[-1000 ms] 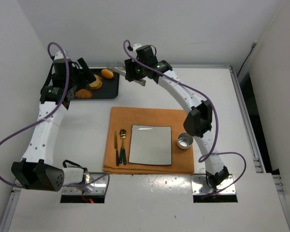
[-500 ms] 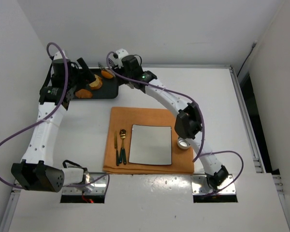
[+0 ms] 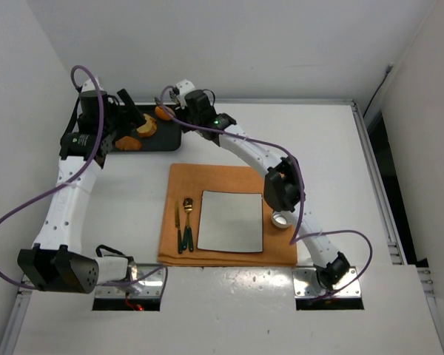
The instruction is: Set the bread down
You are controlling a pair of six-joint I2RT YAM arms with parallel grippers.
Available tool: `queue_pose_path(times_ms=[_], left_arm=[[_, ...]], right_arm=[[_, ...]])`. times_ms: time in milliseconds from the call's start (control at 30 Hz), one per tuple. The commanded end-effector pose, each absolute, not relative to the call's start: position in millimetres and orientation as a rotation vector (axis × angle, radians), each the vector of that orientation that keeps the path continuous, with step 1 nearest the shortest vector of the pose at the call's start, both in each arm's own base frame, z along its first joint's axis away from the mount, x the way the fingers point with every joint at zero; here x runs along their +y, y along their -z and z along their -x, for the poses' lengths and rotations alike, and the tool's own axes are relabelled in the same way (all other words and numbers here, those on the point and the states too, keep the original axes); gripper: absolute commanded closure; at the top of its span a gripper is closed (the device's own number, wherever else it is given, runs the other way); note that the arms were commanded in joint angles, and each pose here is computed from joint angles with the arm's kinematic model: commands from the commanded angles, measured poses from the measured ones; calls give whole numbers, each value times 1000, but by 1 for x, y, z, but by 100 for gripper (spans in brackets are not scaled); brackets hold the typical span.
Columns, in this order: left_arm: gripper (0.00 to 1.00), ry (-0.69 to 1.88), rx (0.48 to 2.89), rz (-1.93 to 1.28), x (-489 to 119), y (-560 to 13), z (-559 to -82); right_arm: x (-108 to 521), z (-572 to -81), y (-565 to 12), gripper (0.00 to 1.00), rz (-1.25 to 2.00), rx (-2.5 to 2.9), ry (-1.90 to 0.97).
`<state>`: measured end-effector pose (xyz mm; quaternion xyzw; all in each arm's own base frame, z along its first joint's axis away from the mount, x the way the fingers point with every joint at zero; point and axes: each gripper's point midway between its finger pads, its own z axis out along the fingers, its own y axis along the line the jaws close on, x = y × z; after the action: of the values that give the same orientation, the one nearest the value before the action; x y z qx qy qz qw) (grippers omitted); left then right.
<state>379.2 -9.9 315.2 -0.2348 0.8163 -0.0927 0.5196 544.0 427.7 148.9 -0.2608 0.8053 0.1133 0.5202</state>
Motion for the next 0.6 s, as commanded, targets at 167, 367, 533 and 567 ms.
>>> queue_pose_path(times_ms=[167,367,533,567], left_arm=[[0,233,1944,579,-7,-315,-380],[0,228,1962,583,-7,-308,-381],[0,217,1979,596,-4,-300,-385],[0,217,1979,596,-4,-300,-385]], right_arm=[[445,-555,-145,50,620,1868,-312],[446,-561,-134,50,605,1865,-295],[445,-564,-117,50,618,1878,-272],[445,-564,-117,50,617,1878,-272]])
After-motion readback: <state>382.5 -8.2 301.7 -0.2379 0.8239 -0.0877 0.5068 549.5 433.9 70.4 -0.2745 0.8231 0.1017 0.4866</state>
